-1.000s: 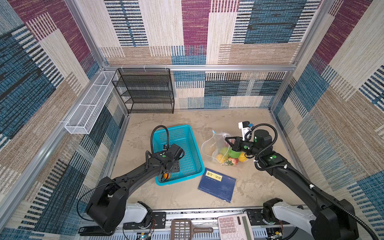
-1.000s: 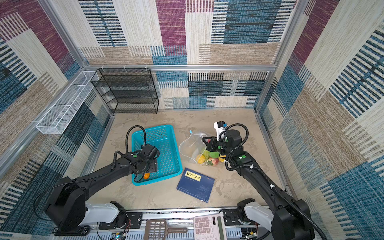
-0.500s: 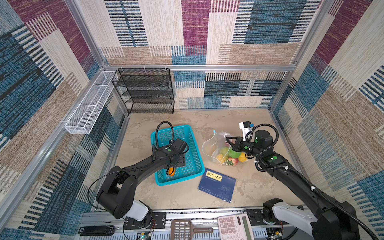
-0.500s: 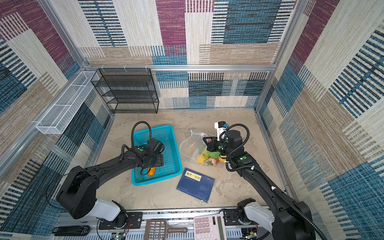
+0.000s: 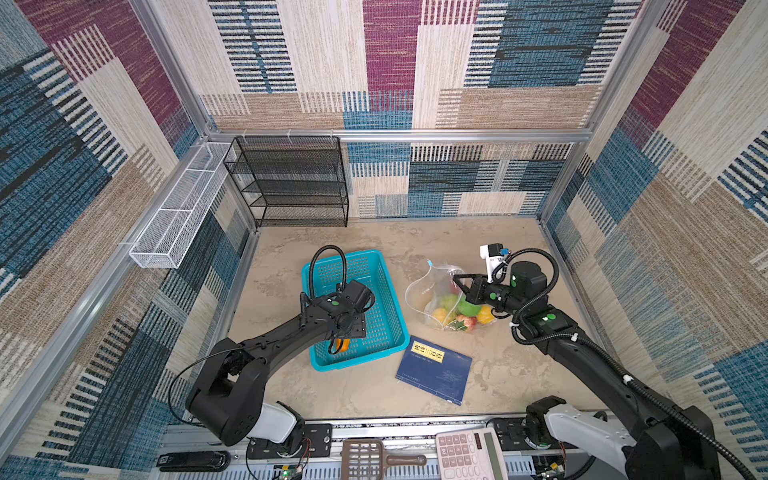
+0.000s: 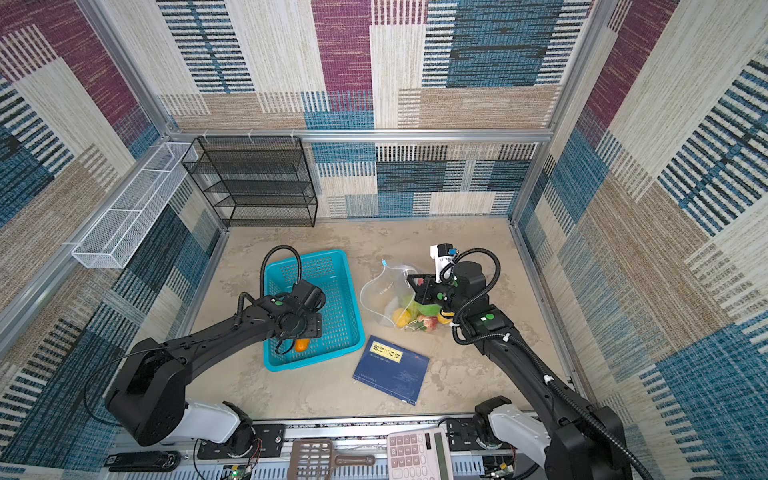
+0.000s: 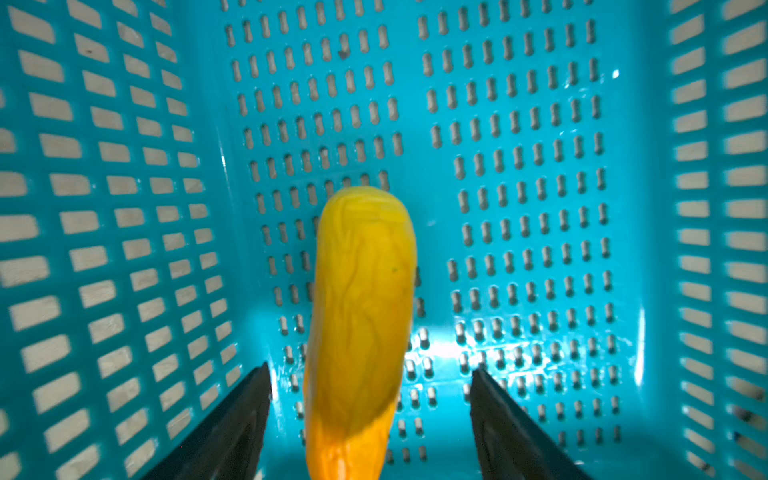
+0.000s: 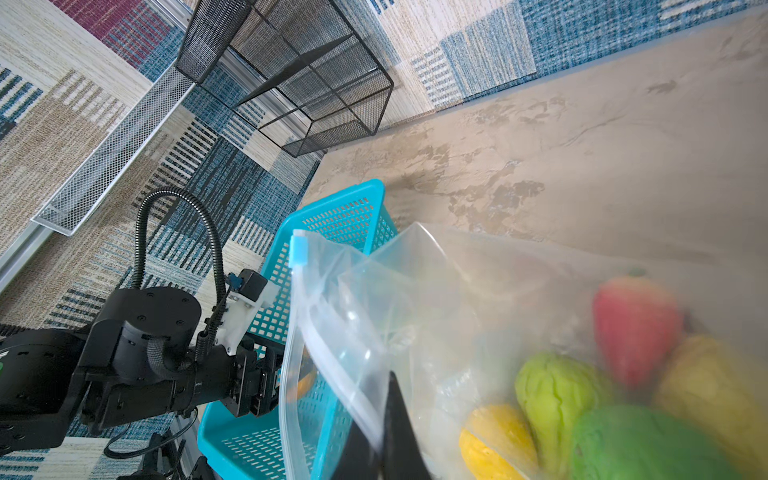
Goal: Place the food in the zip-top bag and seal the zipper
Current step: 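Lower the left gripper into the basket over the long yellow fruit, then close the left gripper on the long yellow fruit and lift it, then carry the long yellow fruit with the left gripper into the bag mouth, then open the left gripper to drop the long yellow fruit into the bag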
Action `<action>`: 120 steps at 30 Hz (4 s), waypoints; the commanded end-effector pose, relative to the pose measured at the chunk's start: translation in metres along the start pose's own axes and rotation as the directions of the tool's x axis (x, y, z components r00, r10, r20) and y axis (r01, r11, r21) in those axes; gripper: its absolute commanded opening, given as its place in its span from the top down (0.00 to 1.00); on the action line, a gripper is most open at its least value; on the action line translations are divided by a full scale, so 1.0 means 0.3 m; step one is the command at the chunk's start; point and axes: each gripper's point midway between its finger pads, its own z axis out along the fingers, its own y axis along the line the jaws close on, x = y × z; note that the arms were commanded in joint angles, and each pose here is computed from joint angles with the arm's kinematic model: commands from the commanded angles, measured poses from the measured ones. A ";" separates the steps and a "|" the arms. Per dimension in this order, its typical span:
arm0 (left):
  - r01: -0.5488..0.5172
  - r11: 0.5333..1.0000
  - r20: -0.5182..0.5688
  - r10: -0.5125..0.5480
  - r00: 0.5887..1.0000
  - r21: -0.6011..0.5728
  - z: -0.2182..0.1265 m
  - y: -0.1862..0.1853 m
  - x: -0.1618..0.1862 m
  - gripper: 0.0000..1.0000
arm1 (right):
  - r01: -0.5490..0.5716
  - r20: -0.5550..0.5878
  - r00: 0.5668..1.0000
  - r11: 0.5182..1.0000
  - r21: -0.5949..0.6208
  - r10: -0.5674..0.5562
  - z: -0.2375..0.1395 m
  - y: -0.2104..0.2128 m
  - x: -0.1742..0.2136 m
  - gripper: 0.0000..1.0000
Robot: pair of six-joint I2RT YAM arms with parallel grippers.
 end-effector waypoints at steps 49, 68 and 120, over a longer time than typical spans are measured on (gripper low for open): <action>-0.364 0.686 0.479 0.026 0.877 0.630 -0.575 -0.406 -0.233 0.65 | -0.005 0.028 1.000 1.000 -0.016 0.005 0.006 0.022 -0.043 1.00; -0.614 0.478 0.619 0.171 0.766 0.628 -0.673 -0.787 -0.253 0.65 | -0.001 0.043 0.999 1.000 -0.026 0.002 -0.019 0.038 -0.047 1.00; -0.448 0.698 0.542 0.101 0.834 0.559 -0.604 -0.696 -0.299 0.37 | -0.007 0.047 0.999 0.999 -0.038 0.009 -0.034 0.049 -0.041 1.00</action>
